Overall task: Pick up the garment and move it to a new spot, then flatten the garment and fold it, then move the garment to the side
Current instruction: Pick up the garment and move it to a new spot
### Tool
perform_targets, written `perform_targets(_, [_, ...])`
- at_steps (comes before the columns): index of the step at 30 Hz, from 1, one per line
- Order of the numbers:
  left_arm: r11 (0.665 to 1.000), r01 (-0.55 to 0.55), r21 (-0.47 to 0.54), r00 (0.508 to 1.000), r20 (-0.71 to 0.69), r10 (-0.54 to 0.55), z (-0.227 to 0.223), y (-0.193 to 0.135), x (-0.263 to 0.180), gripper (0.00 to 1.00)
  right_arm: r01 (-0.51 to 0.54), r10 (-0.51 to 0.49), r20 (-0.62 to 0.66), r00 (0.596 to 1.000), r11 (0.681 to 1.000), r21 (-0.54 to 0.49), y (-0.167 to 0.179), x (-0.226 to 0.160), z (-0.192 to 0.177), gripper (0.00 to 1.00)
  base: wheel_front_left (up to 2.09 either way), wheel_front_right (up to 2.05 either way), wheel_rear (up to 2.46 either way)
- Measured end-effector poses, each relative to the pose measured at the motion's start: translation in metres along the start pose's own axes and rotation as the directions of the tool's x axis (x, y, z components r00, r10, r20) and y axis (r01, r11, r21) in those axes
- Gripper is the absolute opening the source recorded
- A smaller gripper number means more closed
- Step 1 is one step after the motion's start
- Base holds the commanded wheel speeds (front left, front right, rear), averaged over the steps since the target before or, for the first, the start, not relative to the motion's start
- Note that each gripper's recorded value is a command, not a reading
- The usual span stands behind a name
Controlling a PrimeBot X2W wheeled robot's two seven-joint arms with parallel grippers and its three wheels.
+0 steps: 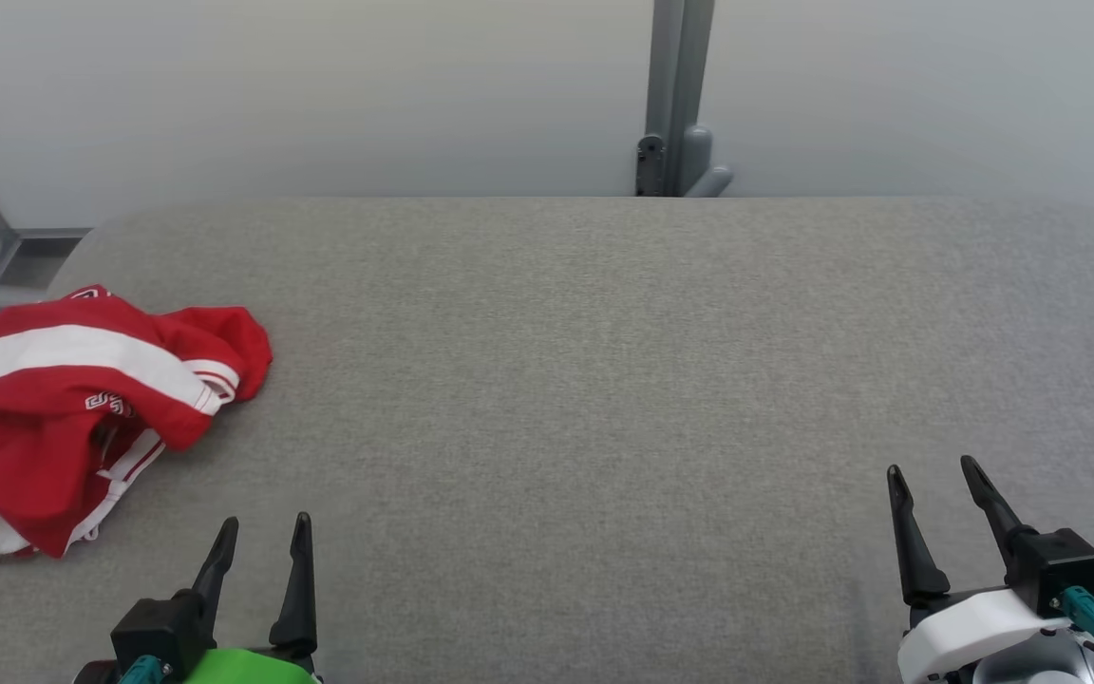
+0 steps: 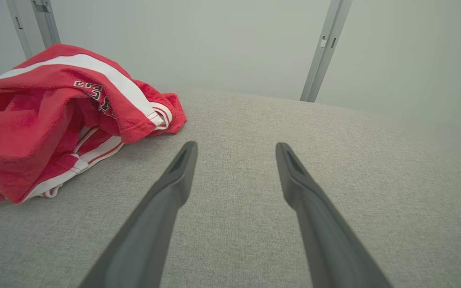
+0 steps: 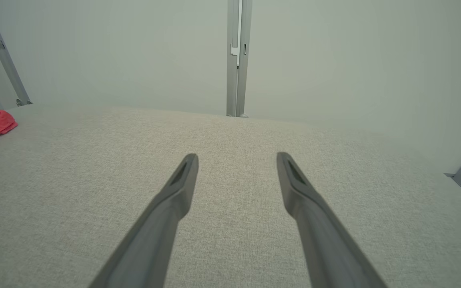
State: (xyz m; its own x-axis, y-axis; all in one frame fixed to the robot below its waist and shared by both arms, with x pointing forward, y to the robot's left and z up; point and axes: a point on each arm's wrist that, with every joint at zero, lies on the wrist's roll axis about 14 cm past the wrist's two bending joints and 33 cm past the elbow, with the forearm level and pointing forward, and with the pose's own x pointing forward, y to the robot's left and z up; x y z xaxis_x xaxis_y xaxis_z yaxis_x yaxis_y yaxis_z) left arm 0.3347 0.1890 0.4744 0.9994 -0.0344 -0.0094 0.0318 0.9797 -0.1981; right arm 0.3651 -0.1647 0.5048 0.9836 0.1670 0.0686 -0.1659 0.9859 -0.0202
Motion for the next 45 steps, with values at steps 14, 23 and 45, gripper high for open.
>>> perform_targets(14, [0.967, -0.254, 0.015, 0.966, 0.056, 0.253, 0.016, 0.079, -0.063, 1.0, -0.319, 0.317, 0.038, 0.948, 0.947, 0.049, 0.117, 0.04, 0.01, 1.0, 0.0, 0.0, 0.0])
perform_targets(23, [0.93, -0.368, -0.011, 0.926, 0.084, 0.368, 0.021, 0.107, -0.098, 1.0, -0.464, 0.461, 0.063, 0.885, 0.883, 0.065, 0.173, 0.047, 0.017, 1.0, 0.0, 0.0, 0.0])
perform_targets(45, [0.918, -0.388, -0.081, 0.906, -0.215, 0.364, 0.052, 0.16, 0.089, 1.0, -0.501, 0.505, -0.053, 0.862, 0.863, 0.069, 0.145, 0.099, -0.054, 1.0, 0.0, 0.0, 0.0])
